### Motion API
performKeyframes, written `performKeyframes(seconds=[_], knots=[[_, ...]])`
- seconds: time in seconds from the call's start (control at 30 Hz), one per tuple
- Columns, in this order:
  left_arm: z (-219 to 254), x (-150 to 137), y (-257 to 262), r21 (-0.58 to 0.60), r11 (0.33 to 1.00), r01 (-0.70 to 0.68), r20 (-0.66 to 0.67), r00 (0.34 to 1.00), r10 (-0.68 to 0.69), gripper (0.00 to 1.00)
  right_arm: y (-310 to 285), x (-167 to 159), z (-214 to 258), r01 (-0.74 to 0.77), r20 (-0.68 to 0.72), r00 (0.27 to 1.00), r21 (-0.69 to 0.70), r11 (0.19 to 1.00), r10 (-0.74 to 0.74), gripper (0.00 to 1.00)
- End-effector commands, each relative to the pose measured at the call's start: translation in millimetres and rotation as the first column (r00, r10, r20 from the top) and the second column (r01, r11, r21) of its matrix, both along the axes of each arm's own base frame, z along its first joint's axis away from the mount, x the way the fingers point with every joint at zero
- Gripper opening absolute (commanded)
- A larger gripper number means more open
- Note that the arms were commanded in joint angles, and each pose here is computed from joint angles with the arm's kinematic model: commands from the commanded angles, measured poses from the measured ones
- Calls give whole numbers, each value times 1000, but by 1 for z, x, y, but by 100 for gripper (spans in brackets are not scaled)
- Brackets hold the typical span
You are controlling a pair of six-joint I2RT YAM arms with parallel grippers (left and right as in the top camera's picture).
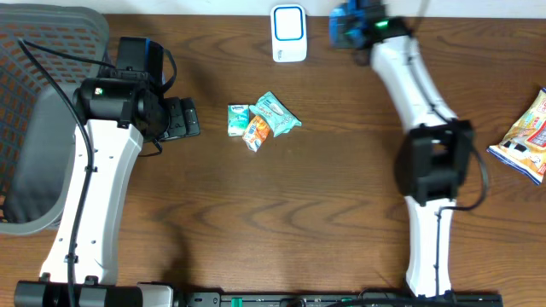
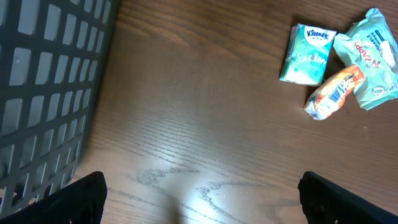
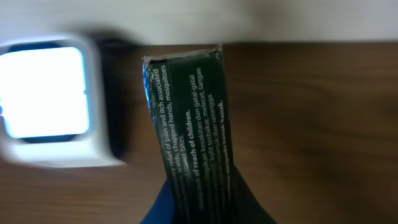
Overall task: Scan the item barcode
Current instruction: 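Carry the Zam-Buk box to the far right and drop it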
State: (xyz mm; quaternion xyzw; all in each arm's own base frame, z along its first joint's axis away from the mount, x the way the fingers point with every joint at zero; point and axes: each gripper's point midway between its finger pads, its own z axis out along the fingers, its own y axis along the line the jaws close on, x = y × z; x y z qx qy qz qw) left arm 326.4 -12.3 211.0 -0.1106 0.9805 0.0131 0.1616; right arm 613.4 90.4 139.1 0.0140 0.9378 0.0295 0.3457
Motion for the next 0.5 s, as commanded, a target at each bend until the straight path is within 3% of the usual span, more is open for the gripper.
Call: performKeyframes(seconds=[0.0, 0.13, 0.2, 0.37, 0.4, 0.43, 0.47], knots=[[-1, -1, 3, 14, 1000, 5, -7, 1000, -5, 98, -107, -20, 27, 178, -48, 982, -55, 982, -181, 1], [-1, -1, 3, 14, 1000, 5, -7, 1000, -5, 98, -187, -55, 6, 316, -166, 927, -140, 938, -337, 2], [-1, -1, 3, 14, 1000, 5, -7, 1000, -5, 98, -225, -73, -1, 369, -207, 894, -162, 915, -397, 16], [-1, -1, 3, 14, 1000, 5, -7, 1000, -5, 98, -290, -110, -14, 473, -281, 818, -169, 865, -502, 23], [-1, -1, 3, 14, 1000, 5, -7, 1000, -5, 98, -298, -115, -17, 485, -291, 809, -160, 860, -511, 28], [-1, -1, 3, 14, 1000, 5, -7, 1000, -5, 98, -302, -119, -21, 493, -305, 802, -148, 857, -514, 41], [-1, -1, 3, 14, 1000, 5, -7, 1000, -5, 98, -307, -124, -25, 500, -321, 794, -139, 855, -517, 63]])
